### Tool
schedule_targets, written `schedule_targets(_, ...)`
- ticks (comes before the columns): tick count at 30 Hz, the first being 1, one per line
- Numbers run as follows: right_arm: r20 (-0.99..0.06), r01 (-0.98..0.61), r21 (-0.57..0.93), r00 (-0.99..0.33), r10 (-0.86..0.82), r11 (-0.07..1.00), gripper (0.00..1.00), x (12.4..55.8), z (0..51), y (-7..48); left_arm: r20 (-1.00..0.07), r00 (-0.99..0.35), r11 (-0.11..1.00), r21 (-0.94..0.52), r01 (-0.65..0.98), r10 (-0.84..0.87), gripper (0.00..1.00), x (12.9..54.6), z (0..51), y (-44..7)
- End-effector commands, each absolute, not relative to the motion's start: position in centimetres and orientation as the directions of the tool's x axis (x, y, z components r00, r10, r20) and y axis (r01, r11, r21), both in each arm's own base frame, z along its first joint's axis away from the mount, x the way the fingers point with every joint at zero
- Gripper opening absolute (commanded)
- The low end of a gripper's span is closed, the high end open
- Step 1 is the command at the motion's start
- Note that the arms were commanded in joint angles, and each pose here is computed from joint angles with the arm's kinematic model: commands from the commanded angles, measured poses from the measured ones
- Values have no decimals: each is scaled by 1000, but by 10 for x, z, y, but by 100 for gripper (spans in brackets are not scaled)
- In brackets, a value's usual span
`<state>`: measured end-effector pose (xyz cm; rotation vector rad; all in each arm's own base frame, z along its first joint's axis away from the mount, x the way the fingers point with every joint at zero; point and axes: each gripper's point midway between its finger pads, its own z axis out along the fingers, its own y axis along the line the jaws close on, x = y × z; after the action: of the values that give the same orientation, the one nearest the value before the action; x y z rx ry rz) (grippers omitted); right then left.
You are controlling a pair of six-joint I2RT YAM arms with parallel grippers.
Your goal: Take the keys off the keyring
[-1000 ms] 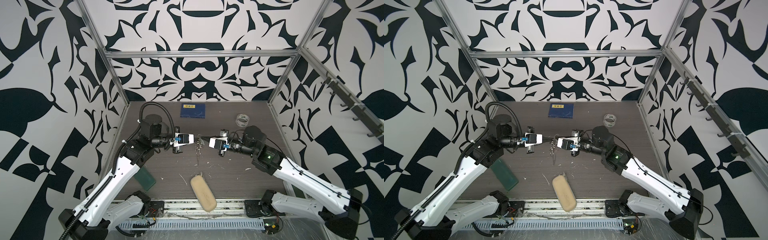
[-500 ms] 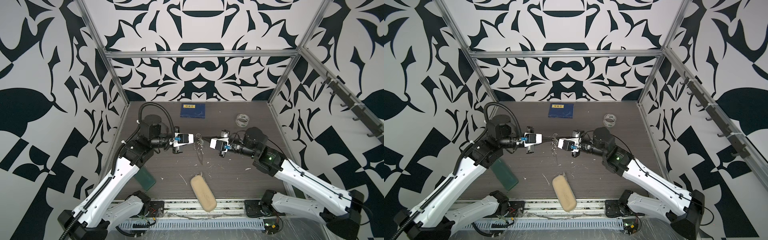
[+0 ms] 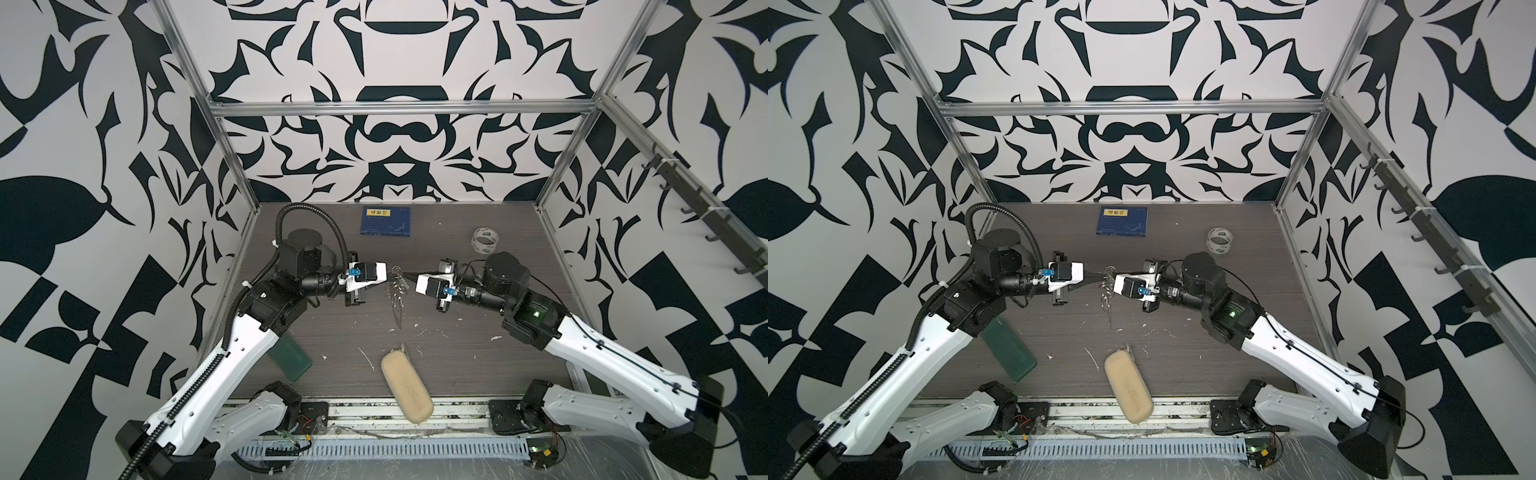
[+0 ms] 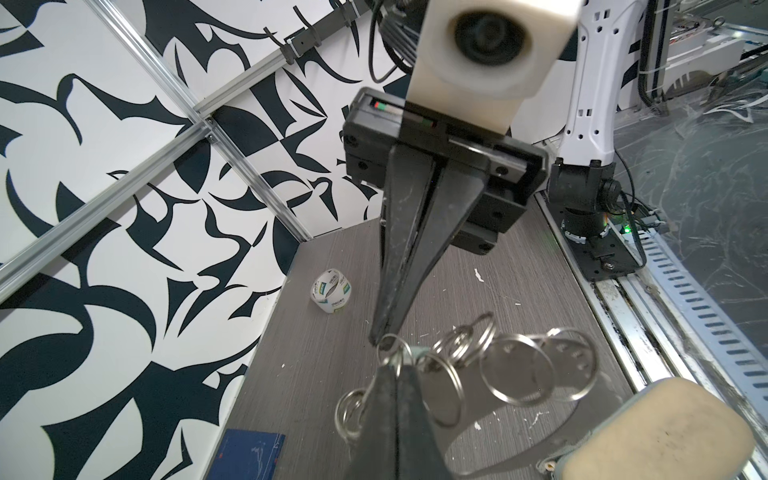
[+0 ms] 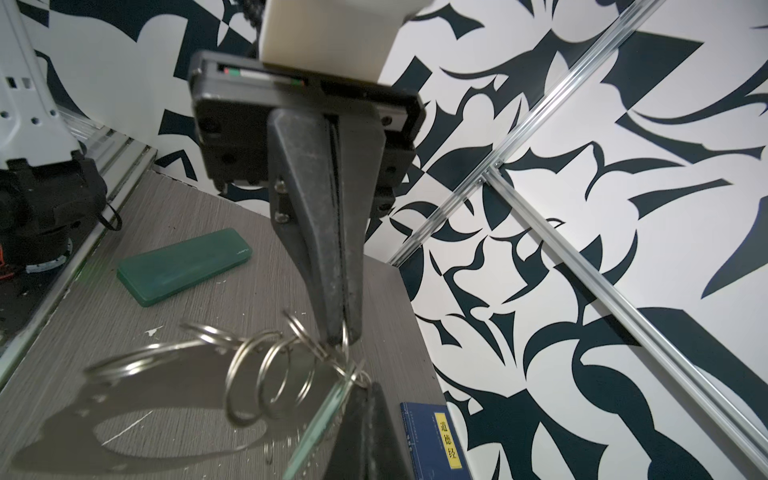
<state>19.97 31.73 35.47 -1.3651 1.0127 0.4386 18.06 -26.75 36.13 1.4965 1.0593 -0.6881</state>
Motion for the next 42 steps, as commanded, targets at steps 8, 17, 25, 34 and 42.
schedule_targets(8, -794, -760, -606, 554, -251, 236, 0, 202, 381, 322, -856, 458, 16, 475, 880, 240, 0, 180, 364, -268)
schedule_targets(17, -802, -767, -593, 535, -266, 244, 0, 192, 374, 307, -854, 453, 37, 477, 878, 257, 0, 183, 367, -263)
schedule_targets(25, -837, -821, -539, 496, -234, 190, 0, 174, 361, 306, -855, 453, 36, 476, 878, 252, 0, 182, 370, -263)
schedule_targets(34, -853, -825, -518, 476, -214, 226, 9, 176, 363, 305, -839, 504, -61, 503, 862, 204, 0, 166, 366, -257)
schedule_targets(42, -881, -851, -471, 443, -163, 233, 30, 174, 358, 308, -836, 529, -108, 518, 848, 145, 0, 158, 366, -256)
